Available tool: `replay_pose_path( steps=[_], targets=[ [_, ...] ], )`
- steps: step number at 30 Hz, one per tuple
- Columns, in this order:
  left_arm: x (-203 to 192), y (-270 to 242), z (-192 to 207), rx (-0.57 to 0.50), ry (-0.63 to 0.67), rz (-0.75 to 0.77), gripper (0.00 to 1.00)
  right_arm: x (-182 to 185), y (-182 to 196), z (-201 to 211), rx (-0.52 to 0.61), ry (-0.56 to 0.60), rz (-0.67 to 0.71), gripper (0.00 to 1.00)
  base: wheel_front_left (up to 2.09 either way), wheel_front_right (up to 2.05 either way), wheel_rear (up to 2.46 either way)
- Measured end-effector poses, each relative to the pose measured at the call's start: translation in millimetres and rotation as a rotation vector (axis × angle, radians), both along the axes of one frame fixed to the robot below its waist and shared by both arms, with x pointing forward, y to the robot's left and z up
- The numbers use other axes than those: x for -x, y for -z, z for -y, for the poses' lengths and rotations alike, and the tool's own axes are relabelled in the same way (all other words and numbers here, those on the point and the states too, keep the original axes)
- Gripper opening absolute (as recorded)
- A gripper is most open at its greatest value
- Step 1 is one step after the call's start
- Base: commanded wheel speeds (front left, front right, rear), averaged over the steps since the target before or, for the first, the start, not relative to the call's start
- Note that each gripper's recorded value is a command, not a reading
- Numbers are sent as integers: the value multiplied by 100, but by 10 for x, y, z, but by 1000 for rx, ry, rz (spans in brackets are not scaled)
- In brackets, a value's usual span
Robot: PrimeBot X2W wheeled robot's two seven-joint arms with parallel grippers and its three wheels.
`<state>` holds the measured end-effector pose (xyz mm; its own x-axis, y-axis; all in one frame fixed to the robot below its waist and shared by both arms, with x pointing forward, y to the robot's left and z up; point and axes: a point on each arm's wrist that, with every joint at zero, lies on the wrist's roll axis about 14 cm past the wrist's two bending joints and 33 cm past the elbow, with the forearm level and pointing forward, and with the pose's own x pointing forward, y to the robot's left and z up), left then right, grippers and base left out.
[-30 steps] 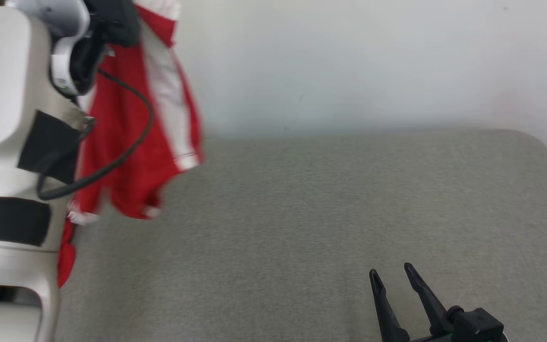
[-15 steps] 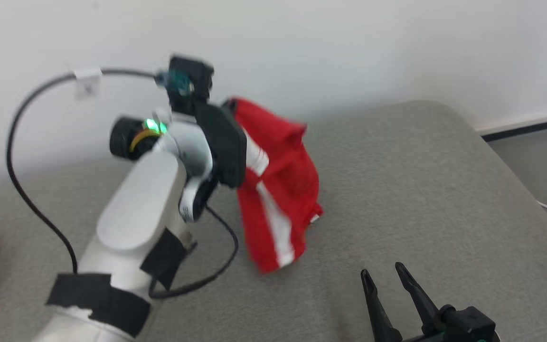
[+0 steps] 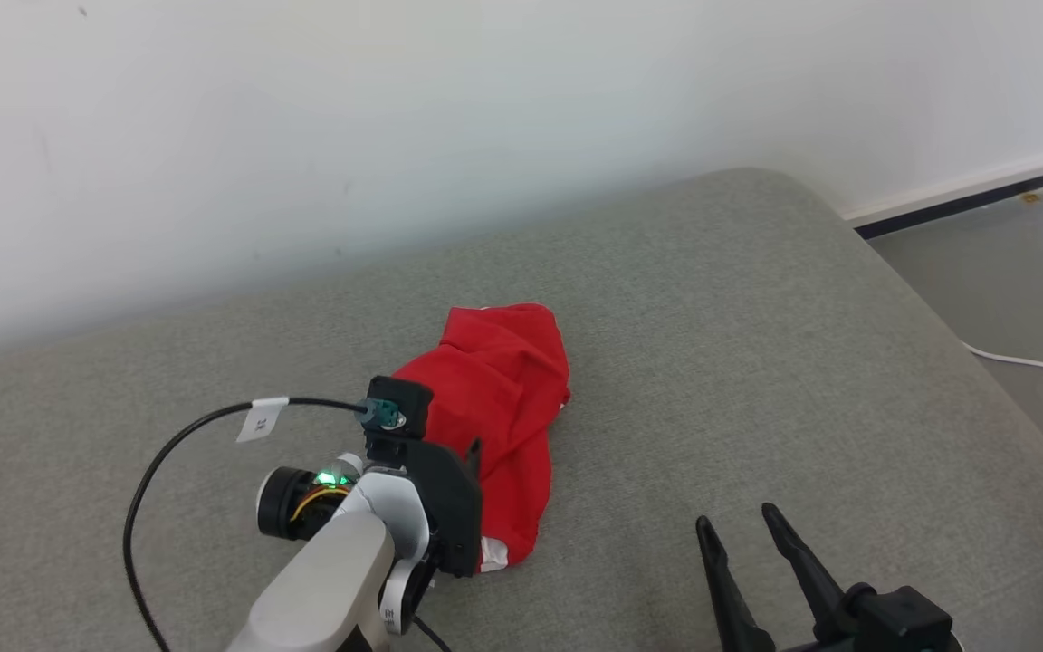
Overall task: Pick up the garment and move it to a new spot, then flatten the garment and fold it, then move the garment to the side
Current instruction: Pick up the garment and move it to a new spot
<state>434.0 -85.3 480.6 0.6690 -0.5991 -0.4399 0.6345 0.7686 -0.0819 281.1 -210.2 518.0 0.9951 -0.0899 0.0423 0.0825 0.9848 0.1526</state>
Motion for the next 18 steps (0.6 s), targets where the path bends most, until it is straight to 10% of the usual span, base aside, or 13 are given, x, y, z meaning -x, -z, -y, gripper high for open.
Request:
replay_pose_path(
  steps=[18],
  targets=[
    [152, -628, -1045, 413, -393, 390, 100, -98, -123, 105, 46, 3, 36, 100, 0, 0, 0]
  ],
)
